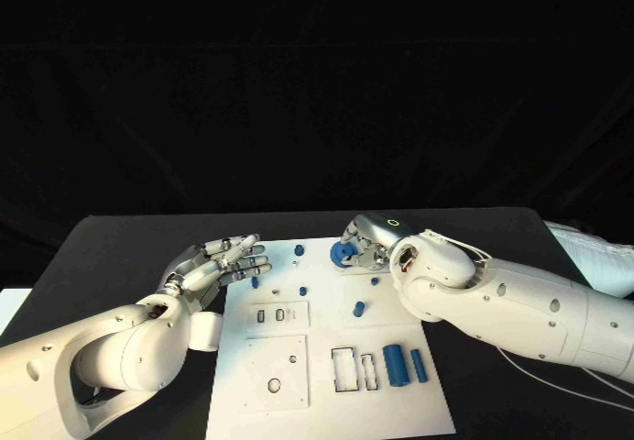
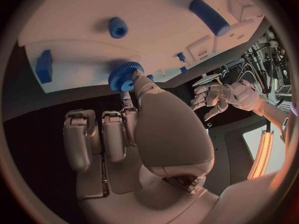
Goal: Assemble the parts on the task board
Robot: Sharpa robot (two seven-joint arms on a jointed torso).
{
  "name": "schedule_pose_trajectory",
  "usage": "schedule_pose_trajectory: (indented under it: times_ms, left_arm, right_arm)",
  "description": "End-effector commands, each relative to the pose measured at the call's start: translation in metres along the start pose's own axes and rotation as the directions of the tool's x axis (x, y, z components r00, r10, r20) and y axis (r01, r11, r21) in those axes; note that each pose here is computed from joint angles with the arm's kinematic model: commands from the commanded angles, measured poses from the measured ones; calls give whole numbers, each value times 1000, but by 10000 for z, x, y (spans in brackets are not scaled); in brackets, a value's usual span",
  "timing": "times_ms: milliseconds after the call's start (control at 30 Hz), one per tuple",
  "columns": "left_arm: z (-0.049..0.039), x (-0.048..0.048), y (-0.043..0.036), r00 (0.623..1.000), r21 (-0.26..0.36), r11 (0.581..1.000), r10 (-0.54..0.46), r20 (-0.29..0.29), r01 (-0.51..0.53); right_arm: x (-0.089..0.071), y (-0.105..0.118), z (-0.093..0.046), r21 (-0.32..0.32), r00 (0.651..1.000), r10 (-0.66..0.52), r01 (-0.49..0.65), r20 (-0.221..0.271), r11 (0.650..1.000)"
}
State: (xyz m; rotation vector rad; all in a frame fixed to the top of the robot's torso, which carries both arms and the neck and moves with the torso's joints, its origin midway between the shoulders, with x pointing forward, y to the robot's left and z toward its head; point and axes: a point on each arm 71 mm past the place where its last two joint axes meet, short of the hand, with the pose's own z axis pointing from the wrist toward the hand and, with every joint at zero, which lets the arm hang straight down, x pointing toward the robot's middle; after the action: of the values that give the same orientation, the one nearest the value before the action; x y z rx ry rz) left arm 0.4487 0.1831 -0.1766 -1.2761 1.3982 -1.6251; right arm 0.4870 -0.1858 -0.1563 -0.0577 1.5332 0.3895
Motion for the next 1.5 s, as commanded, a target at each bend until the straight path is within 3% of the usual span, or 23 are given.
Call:
schedule_pose_trajectory:
  times_ms: [33, 300, 633, 1000, 1500]
  left_arm:
    - [0, 10, -13, 1000, 7, 1000, -16, -14, 16]
    - [-2, -19, -18, 1000, 8, 1000, -14, -8, 14]
    - [-4, -12, -21, 1000, 10, 1000, -14, -11, 14]
    - [-1, -4, -20, 1000, 10, 1000, -15, -14, 15]
    - [4, 13, -16, 1000, 10, 1000, -17, -19, 17]
  right_arm:
    - [-46, 114, -25, -14, 998, -35, 36, 49, 999]
    - [-52, 408, -27, -53, 997, 10, -6, 74, 999]
    - [147, 657, 89, -90, 998, 63, -62, 12, 994]
    - [312, 696, 217, -68, 997, 80, -82, -21, 994]
    - [339, 658, 254, -25, 997, 77, -77, -12, 997]
